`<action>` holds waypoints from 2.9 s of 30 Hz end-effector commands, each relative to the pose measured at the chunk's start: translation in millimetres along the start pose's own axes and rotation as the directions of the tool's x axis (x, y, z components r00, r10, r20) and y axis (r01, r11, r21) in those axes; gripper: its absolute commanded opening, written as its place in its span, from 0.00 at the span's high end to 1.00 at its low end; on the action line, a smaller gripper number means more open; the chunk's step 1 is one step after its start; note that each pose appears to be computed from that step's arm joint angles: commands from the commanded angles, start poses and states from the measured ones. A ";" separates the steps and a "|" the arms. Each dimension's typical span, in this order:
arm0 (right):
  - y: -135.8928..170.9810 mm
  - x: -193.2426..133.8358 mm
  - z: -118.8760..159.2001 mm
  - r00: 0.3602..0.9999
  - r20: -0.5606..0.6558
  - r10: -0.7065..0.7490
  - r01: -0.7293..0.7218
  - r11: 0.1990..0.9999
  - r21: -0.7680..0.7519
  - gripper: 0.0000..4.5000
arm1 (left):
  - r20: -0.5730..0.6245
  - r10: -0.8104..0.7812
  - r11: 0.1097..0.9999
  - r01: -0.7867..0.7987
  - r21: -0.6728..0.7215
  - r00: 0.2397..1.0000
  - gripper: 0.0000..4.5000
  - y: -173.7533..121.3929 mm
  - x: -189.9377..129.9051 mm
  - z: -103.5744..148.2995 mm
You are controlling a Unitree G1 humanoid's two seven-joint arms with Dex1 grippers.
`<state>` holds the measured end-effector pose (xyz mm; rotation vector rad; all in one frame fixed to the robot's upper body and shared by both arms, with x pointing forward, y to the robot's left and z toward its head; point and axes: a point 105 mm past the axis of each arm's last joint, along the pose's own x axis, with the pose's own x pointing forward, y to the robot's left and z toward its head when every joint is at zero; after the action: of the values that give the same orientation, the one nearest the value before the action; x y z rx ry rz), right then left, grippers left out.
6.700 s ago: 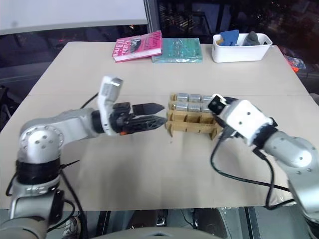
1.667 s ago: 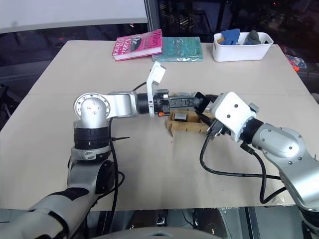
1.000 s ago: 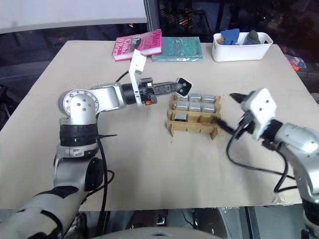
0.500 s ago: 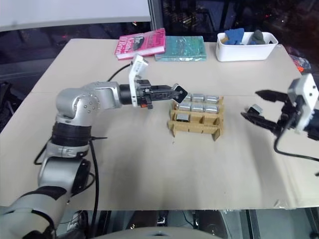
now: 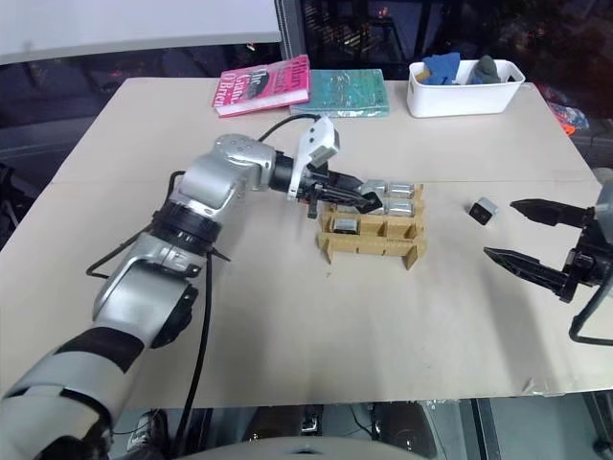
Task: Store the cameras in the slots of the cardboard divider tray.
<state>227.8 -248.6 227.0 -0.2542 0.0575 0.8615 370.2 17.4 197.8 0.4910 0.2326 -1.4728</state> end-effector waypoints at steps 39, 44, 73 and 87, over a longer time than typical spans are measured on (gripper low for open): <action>-87.8 73.8 -53.8 0.736 -0.320 -0.597 0.571 0.801 -0.180 0.00 | 0.427 0.068 0.994 -0.096 0.045 0.902 0.01 -53.6 -46.8 46.3; -110.6 75.9 -67.4 0.695 -0.380 -0.610 0.616 0.778 -0.123 0.00 | 0.414 0.146 0.988 -0.150 -0.023 0.898 0.01 -67.5 -58.9 33.6; -89.8 95.4 -42.0 0.897 -0.235 -0.374 0.352 0.927 -0.133 0.82 | 0.392 0.215 0.975 -0.175 -0.135 0.895 0.00 -71.0 -79.7 23.8; 69.5 89.3 52.1 0.990 0.025 0.142 -0.134 0.968 -0.214 0.82 | 0.472 -0.027 0.999 0.042 -0.020 0.881 0.00 -70.5 -52.6 53.5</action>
<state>240.1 -129.1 239.4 -0.4232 -0.0137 1.0076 292.5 44.5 245.5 0.0628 -0.0697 -1.5223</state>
